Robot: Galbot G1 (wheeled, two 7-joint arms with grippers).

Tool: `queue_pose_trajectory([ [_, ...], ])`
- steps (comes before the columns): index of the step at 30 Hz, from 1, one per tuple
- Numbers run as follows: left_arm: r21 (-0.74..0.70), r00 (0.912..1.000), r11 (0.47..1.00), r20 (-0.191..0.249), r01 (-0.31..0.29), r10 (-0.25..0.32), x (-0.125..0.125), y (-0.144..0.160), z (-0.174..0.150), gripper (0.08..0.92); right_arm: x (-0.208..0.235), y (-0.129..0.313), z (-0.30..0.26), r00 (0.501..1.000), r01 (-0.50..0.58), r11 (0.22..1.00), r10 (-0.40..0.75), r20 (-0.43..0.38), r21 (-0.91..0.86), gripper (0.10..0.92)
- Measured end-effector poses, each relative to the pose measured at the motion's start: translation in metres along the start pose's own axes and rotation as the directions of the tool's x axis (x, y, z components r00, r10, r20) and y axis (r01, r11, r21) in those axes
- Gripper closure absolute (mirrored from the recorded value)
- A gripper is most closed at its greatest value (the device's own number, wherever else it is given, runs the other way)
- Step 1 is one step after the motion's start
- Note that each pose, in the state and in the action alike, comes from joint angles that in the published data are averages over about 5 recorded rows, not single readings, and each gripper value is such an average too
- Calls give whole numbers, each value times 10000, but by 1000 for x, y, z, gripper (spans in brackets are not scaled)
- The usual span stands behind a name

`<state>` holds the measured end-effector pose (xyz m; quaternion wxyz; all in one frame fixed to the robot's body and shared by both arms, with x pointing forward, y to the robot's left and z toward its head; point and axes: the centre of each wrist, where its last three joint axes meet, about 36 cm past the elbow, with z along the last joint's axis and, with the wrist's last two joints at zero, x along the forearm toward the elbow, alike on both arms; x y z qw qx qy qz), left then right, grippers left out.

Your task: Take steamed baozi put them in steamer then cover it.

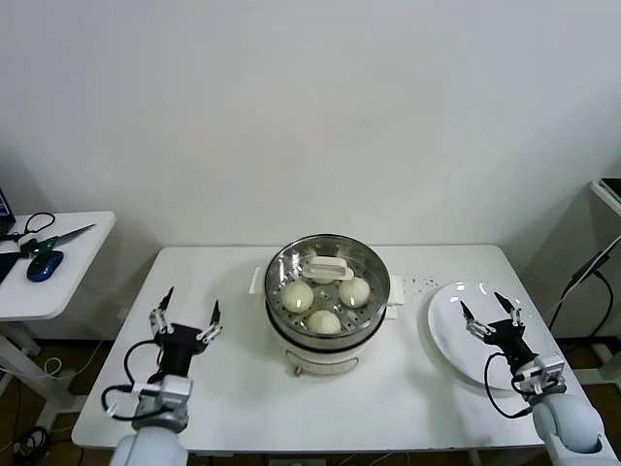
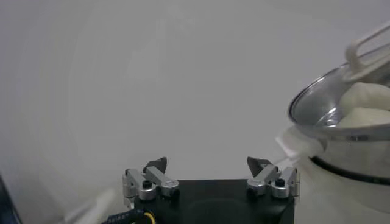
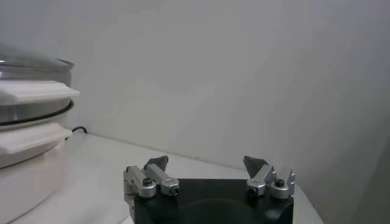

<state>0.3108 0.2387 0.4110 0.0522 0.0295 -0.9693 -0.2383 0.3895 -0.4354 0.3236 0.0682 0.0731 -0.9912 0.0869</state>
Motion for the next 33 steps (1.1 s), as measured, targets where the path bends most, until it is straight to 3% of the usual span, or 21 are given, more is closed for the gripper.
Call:
queue_pose_trajectory([
  [13,2526,9976,9651,-90,690,-690,28,13,54,177,16,0,-3,9999,23,9995,-18,167,-302,200],
  [33,3197,9946,9421,-71,1007,-1038,39,18,68,177,27,4,0,9997,189,9984,-179,191,-534,200],
])
